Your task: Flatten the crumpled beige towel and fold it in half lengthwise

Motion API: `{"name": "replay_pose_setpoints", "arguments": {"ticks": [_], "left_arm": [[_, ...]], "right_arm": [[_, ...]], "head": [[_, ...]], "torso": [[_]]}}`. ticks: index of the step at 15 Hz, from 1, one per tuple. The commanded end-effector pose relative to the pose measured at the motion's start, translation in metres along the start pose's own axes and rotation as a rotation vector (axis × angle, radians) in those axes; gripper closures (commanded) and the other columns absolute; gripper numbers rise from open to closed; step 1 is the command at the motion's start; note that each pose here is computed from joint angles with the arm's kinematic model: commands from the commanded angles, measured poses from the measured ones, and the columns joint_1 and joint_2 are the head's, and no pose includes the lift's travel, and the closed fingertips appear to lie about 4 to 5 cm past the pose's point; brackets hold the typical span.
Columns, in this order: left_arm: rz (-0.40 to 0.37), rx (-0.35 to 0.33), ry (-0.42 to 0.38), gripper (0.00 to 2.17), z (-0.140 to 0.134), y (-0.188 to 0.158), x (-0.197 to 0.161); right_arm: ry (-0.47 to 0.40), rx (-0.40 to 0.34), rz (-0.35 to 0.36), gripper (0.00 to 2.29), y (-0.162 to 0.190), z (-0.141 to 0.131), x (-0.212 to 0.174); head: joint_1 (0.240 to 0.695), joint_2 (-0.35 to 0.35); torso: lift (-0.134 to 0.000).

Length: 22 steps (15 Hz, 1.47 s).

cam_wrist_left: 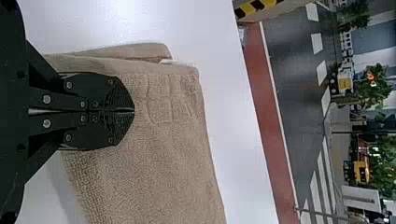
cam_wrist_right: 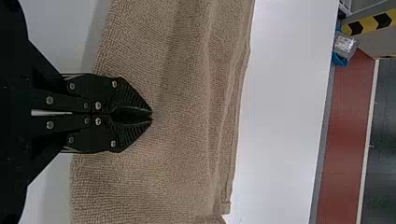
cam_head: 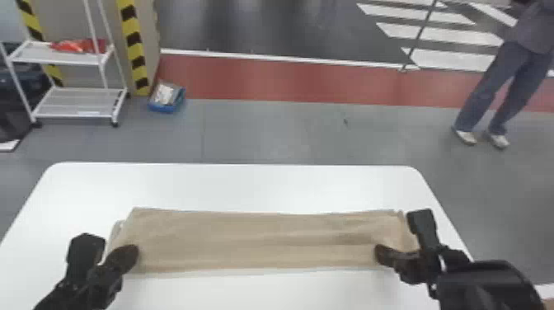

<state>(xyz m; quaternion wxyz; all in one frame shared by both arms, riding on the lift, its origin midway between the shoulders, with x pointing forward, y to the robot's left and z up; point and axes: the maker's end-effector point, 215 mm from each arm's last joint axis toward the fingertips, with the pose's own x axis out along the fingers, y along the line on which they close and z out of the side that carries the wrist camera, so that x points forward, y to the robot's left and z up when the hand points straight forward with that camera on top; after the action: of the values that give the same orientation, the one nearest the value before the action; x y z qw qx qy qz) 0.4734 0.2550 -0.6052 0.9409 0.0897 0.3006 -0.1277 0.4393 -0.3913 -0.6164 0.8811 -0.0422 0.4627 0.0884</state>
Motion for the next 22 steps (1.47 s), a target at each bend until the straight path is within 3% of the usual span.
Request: {"name": "replay_pose_setpoints", "arguments": {"ticks": [1, 6, 8, 9, 10, 11, 12, 13, 16, 18, 22], "left_arm": [[0.002, -0.004, 0.001, 1.36, 0.002, 0.001, -0.005], [-0.017, -0.008, -0.002, 1.36, 0.010, -0.008, -0.017], [-0.032, -0.037, -0.037, 0.97, 0.019, -0.008, -0.031], [-0.037, -0.045, -0.072, 0.56, 0.033, -0.007, -0.038], [-0.053, -0.047, -0.089, 0.34, 0.040, -0.011, -0.044], [-0.057, -0.045, -0.098, 0.22, 0.045, -0.013, -0.046], [-0.058, -0.045, -0.103, 0.18, 0.047, -0.014, -0.047], [-0.062, -0.047, -0.109, 0.16, 0.050, -0.017, -0.046], [-0.077, -0.059, -0.135, 0.16, 0.060, -0.020, -0.049], [-0.084, -0.057, -0.140, 0.17, 0.062, -0.021, -0.049], [-0.095, -0.049, -0.149, 0.17, 0.063, -0.027, -0.050]], "right_arm": [[-0.010, 0.008, 0.011, 1.78, -0.002, 0.003, -0.004], [-0.079, 0.018, -0.008, 1.77, -0.004, 0.035, -0.023], [-0.111, 0.029, -0.028, 1.28, -0.014, 0.044, -0.034], [-0.117, 0.033, -0.030, 1.19, -0.018, 0.045, -0.036], [-0.131, 0.038, -0.031, 1.10, -0.022, 0.051, -0.040], [-0.148, 0.041, -0.033, 0.58, -0.026, 0.059, -0.043], [-0.170, 0.045, -0.038, 0.20, -0.032, 0.070, -0.047], [-0.192, 0.049, -0.046, 0.07, -0.039, 0.083, -0.051], [-0.241, 0.079, -0.059, 0.07, -0.061, 0.109, -0.048], [-0.233, 0.081, -0.076, 0.27, -0.073, 0.120, -0.039], [-0.201, -0.010, -0.158, 0.32, -0.088, 0.117, -0.016]], "head": [[0.695, -0.167], [0.695, -0.175], [0.695, -0.176], [0.695, -0.178], [0.695, -0.182], [0.695, -0.190], [0.695, -0.196], [0.695, -0.200], [0.695, -0.218], [0.695, -0.227], [0.695, -0.254]], "torso": [[0.000], [0.000], [0.000], [0.000], [0.000], [0.000], [0.000], [0.000], [0.000], [0.000], [0.000]]}}
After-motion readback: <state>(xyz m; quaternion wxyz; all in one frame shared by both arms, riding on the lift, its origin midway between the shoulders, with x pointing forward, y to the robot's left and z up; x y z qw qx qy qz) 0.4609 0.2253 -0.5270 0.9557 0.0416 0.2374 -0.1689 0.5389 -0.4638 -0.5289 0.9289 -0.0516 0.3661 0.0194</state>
